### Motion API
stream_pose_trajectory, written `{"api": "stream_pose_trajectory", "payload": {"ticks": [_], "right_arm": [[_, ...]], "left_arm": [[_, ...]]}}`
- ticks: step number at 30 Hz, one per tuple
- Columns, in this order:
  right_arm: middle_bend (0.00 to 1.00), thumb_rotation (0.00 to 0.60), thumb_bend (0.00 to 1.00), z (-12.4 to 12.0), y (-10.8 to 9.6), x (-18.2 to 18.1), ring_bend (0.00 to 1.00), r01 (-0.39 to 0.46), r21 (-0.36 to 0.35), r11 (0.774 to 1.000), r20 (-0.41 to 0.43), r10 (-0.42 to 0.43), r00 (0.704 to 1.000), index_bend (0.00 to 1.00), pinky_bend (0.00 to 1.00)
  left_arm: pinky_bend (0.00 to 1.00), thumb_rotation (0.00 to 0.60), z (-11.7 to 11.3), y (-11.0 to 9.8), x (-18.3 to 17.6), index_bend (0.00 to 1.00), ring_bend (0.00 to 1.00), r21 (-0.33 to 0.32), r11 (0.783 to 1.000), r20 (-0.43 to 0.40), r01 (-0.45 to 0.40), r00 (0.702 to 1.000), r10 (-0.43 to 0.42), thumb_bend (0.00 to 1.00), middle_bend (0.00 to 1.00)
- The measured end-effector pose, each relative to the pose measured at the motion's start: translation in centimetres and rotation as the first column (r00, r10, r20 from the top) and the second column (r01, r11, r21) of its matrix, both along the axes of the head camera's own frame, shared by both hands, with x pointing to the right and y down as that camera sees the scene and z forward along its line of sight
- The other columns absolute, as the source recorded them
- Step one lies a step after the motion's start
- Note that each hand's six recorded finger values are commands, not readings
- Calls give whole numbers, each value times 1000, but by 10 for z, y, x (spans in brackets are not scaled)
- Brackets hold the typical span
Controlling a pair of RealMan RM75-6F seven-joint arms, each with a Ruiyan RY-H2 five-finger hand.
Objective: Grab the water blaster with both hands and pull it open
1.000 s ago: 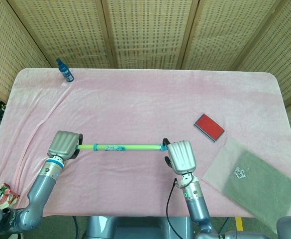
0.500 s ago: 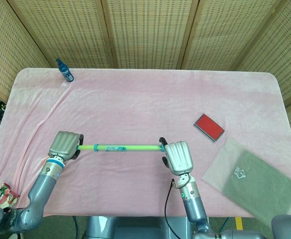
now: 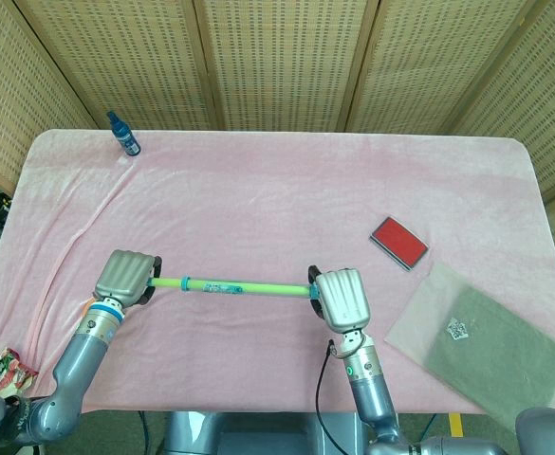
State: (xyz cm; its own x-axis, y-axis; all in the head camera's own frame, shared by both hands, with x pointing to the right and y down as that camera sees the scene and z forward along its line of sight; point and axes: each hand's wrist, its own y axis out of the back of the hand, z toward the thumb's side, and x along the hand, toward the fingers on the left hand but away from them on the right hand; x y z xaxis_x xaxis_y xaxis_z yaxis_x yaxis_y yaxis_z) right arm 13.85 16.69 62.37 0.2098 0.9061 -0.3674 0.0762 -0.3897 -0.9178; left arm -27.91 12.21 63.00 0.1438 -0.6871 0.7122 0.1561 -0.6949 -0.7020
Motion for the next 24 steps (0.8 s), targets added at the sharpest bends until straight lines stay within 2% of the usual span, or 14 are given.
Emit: {"api": "stream_pose_trajectory", "payload": {"ticks": [5, 17, 24], "right_arm": [[1000, 600, 453, -3, -2, 3, 1000, -2, 20, 1000, -1, 2, 1000, 738, 794], [1000, 600, 454, 5, 4, -3, 1000, 18, 7, 1000, 6, -18, 1000, 755, 793], [1000, 600, 454, 9, -10, 1, 1000, 1, 22, 1000, -22, -1, 1000, 760, 793]], "left_arm": [[775, 600, -1, 1, -2, 781, 839, 0, 1000, 2, 1, 1000, -1, 637, 894], [775, 600, -1, 7, 7, 781, 839, -10, 1000, -17, -12, 1000, 12, 637, 894], [775, 600, -3, 5, -4, 781, 838, -4, 1000, -11, 6, 1000, -6, 638, 894]]}}
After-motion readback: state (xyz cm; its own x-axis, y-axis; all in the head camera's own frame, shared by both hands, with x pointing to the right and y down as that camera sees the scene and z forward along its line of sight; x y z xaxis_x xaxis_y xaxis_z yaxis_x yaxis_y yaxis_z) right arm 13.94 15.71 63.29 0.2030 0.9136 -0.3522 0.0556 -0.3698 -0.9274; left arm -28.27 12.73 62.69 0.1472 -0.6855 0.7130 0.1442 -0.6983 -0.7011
